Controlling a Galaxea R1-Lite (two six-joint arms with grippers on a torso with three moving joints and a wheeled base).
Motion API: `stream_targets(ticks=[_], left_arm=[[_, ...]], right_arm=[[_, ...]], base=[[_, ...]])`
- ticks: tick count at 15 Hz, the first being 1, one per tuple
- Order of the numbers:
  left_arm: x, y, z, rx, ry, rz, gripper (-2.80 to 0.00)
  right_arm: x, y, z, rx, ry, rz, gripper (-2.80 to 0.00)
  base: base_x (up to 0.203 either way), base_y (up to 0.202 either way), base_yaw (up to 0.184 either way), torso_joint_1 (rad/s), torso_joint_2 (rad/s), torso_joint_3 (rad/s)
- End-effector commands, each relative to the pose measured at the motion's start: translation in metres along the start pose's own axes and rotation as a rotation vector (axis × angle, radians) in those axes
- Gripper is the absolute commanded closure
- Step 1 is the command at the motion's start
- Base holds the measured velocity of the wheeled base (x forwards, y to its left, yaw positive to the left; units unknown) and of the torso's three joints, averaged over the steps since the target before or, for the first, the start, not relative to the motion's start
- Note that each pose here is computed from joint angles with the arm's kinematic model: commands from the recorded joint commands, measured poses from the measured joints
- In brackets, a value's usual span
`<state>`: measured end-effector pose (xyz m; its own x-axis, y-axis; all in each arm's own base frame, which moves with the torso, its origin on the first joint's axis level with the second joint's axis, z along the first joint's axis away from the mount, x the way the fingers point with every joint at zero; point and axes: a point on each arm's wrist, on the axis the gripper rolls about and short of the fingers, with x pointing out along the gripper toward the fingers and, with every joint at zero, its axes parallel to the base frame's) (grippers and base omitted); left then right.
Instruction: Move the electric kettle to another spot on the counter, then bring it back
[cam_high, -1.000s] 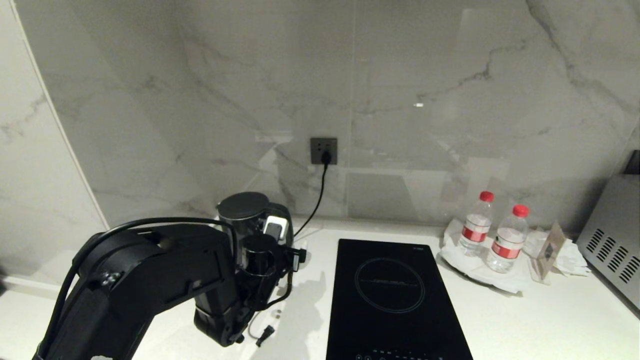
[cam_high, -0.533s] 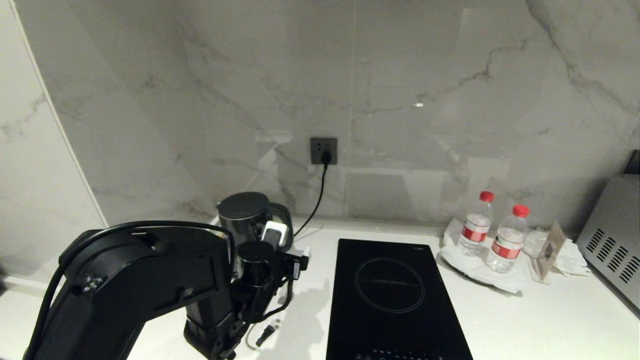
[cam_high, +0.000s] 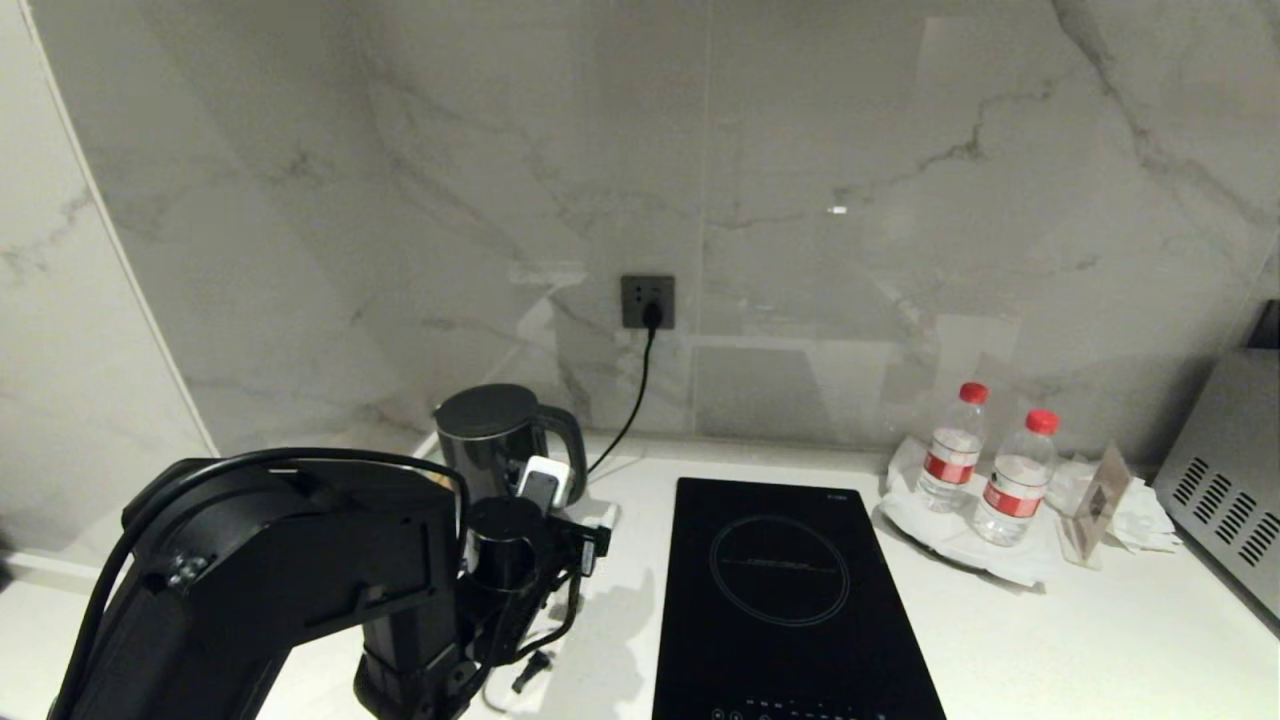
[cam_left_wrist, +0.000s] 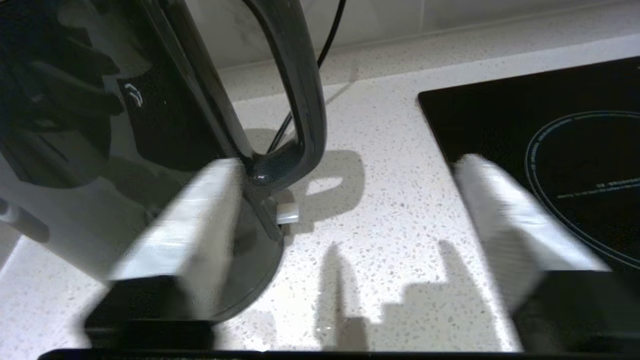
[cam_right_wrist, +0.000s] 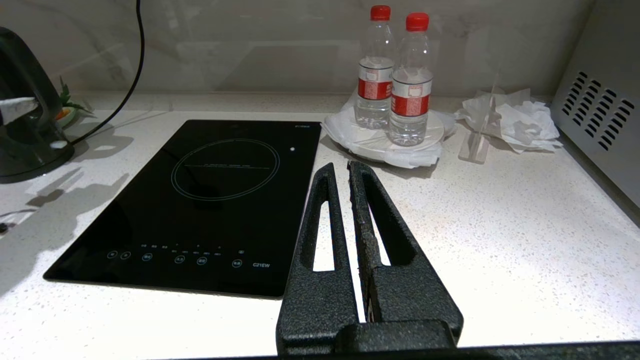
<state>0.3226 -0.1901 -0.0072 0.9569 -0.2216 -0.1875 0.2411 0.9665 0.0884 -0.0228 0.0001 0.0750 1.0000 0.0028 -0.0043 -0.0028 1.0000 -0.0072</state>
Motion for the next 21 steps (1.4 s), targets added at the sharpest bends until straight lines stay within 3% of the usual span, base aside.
stream_targets(ticks=[1,6,11,16,21], left_arm=[[-0.002,0.000,0.000,0.000,-0.001,0.001,0.00],[-0.015,0.003,-0.005,0.016,0.044,-0.003,0.00],[-0.055,0.019,-0.023,0.054,0.197,0.002,0.00],[-0.067,0.008,-0.018,0.044,0.195,-0.039,0.00],[-0.063,0.008,-0.010,0.031,0.160,-0.029,0.00]], right_arm=[[0.000,0.000,0.000,0.000,0.001,0.000,0.00],[0.000,0.000,0.000,0.000,-0.001,0.000,0.00],[0.000,0.000,0.000,0.000,0.002,0.000,0.00],[0.000,0.000,0.000,0.000,0.000,0.000,0.00],[0.000,0.000,0.000,0.000,0.000,0.000,0.00]], base=[[0.000,0.000,0.000,0.000,0.00,0.000],[0.000,0.000,0.000,0.000,0.00,0.000],[0.000,0.000,0.000,0.000,0.00,0.000],[0.000,0.000,0.000,0.000,0.00,-0.013],[0.000,0.000,0.000,0.002,0.00,-0.164]])
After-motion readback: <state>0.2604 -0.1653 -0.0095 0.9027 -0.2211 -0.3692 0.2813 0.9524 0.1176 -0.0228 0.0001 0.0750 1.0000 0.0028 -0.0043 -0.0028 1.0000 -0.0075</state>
